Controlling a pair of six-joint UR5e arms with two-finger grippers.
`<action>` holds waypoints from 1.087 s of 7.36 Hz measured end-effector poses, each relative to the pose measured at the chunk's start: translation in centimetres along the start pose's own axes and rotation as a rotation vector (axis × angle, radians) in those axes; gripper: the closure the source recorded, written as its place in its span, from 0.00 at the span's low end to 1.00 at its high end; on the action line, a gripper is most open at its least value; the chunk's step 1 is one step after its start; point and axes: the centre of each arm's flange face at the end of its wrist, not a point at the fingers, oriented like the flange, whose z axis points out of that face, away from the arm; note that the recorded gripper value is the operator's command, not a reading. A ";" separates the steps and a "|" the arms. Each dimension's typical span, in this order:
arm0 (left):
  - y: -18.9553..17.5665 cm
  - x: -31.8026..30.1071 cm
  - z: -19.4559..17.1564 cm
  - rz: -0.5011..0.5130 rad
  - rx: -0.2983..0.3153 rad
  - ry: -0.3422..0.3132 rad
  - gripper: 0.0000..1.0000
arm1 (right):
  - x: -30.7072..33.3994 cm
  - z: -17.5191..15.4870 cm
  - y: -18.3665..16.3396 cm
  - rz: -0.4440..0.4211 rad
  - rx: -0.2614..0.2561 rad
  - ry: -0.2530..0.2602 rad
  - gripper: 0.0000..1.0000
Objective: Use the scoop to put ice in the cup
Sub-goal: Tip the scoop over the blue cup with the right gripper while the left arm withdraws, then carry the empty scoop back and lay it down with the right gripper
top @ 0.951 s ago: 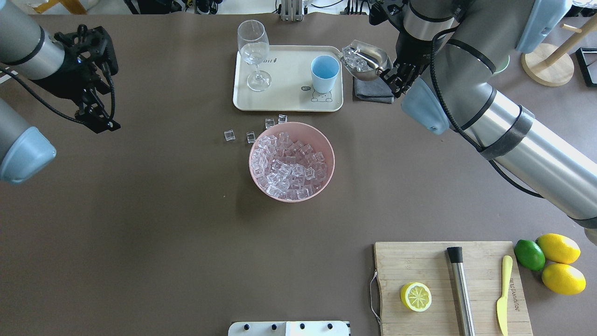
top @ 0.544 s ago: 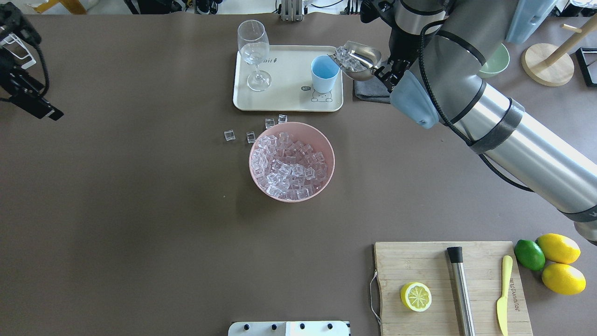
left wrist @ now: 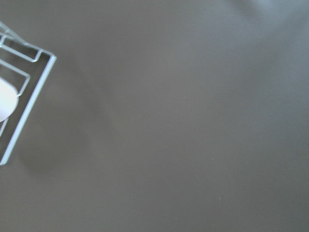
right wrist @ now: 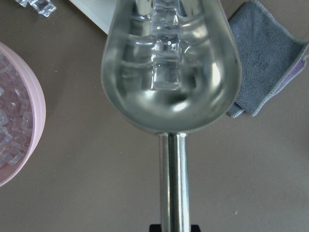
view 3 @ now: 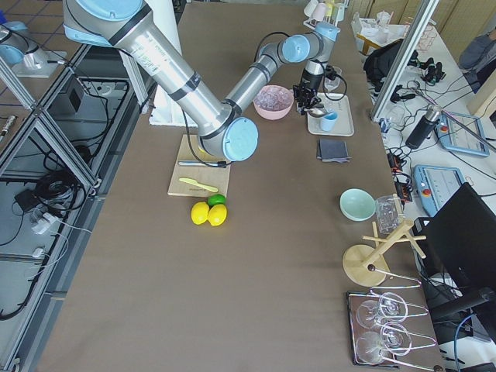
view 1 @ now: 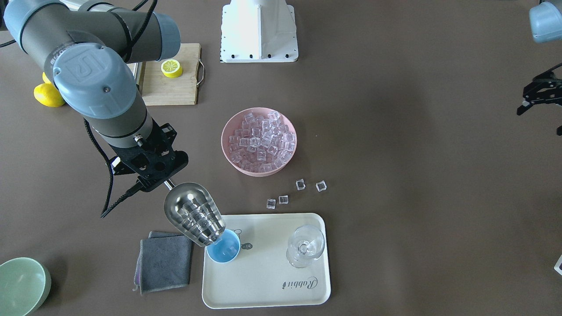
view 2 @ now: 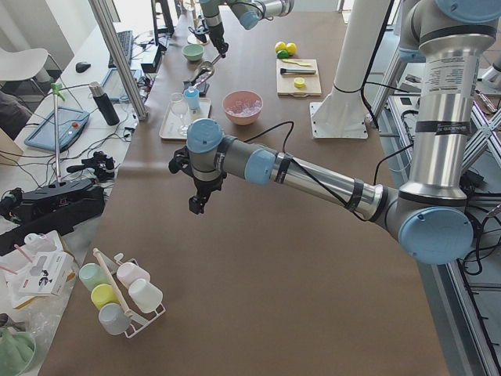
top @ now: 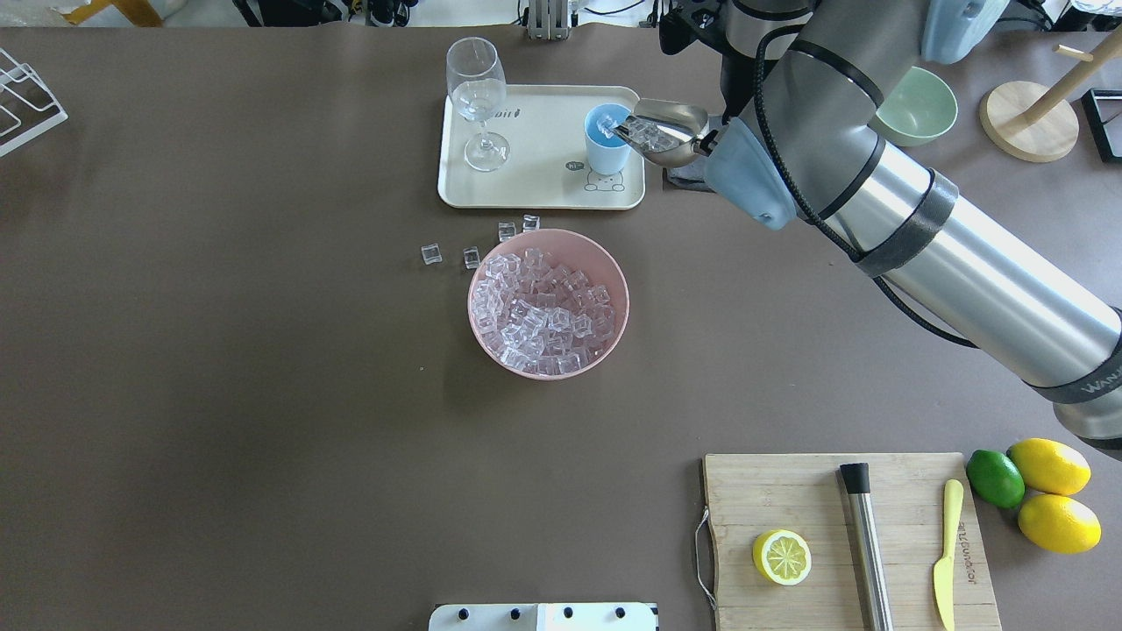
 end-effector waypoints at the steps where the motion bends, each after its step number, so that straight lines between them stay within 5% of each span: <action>1: 3.6 -3.7 -2.1 -0.097 0.023 -0.033 0.01 | -0.2 -0.3 -0.3 -0.011 -0.030 0.002 1.00; 3: 9.8 -8.1 -4.3 -0.239 0.046 -0.068 0.01 | -0.1 -0.7 -1.4 -0.019 -0.085 0.014 1.00; 8: 15.2 -11.4 -2.6 -0.343 -0.013 -0.121 0.01 | -0.1 -1.7 -3.1 -0.024 -0.154 0.054 1.00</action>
